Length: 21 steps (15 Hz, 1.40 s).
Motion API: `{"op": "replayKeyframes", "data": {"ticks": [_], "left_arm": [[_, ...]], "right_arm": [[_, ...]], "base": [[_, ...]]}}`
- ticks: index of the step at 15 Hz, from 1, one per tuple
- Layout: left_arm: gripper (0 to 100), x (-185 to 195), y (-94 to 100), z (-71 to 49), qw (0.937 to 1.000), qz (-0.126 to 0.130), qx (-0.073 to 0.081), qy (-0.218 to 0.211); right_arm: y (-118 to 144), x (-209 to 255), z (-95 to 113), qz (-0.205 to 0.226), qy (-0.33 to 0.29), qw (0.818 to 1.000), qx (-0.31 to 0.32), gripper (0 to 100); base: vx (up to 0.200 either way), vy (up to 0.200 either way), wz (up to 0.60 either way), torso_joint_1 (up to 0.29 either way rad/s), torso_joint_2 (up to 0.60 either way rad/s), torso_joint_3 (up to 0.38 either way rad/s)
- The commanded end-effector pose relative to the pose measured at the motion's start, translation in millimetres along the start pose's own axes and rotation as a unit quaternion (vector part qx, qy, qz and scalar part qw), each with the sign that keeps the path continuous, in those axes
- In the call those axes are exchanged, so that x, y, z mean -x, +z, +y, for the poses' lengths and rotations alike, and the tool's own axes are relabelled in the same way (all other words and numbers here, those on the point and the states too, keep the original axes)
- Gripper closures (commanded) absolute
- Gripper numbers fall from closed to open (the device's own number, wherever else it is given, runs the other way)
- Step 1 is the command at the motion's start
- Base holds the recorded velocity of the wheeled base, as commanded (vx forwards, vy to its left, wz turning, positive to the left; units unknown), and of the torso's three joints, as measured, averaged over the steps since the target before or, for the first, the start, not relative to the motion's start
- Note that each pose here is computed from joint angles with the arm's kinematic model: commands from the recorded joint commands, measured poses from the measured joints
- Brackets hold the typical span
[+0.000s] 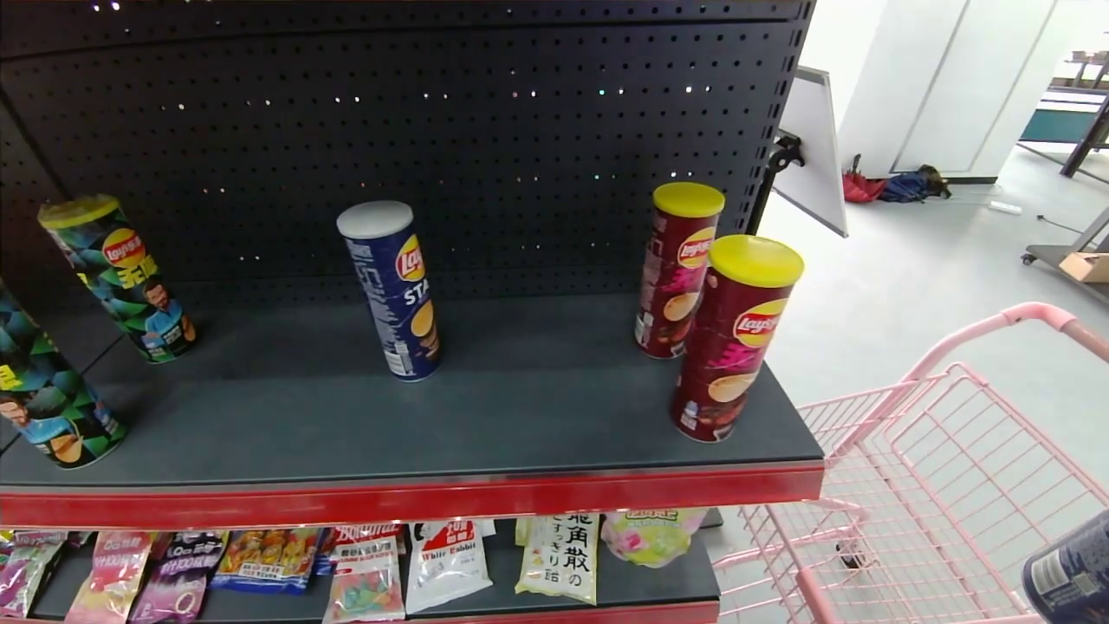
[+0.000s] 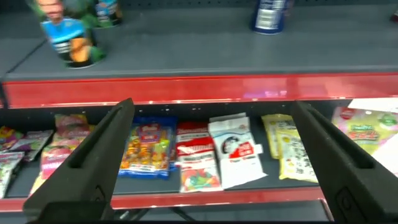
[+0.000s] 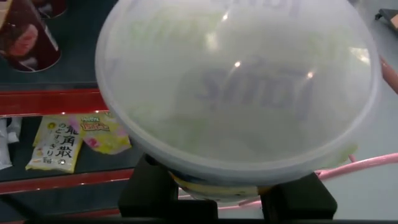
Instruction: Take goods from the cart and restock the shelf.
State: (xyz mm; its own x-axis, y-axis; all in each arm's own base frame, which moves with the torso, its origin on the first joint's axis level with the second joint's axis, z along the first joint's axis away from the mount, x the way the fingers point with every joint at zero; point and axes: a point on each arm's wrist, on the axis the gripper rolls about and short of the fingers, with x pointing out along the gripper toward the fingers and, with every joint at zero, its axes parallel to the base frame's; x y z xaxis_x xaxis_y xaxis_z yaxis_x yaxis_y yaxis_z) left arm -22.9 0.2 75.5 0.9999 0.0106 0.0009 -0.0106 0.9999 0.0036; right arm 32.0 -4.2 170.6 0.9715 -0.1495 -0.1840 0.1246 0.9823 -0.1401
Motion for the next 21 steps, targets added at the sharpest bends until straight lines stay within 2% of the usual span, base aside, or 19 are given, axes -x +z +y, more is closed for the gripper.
{"op": "replayKeyframes", "data": {"ticks": [1,14,21], "left_arm": [[0,-0.1,0.0,0.0,1.0,0.0,0.0,0.001],[0,-0.1,0.0,0.0,1.0,0.0,0.0,0.001],[0,-0.1,0.0,0.0,1.0,0.0,0.0,0.001]], "right_arm": [[-1.0,0.6,0.1,-0.001,0.0,1.0,0.0,100],[-1.3,0.2,1.0,-0.001,0.017,1.0,0.001,100],[-5.7,-0.4,1.6,0.002,0.018,1.0,0.001,100]], "base": [[0.0,0.2,0.0,0.002,0.0,-0.002],[0.0,0.2,0.0,0.002,0.0,0.003],[0.0,0.0,0.0,0.0,0.0,0.0]]}}
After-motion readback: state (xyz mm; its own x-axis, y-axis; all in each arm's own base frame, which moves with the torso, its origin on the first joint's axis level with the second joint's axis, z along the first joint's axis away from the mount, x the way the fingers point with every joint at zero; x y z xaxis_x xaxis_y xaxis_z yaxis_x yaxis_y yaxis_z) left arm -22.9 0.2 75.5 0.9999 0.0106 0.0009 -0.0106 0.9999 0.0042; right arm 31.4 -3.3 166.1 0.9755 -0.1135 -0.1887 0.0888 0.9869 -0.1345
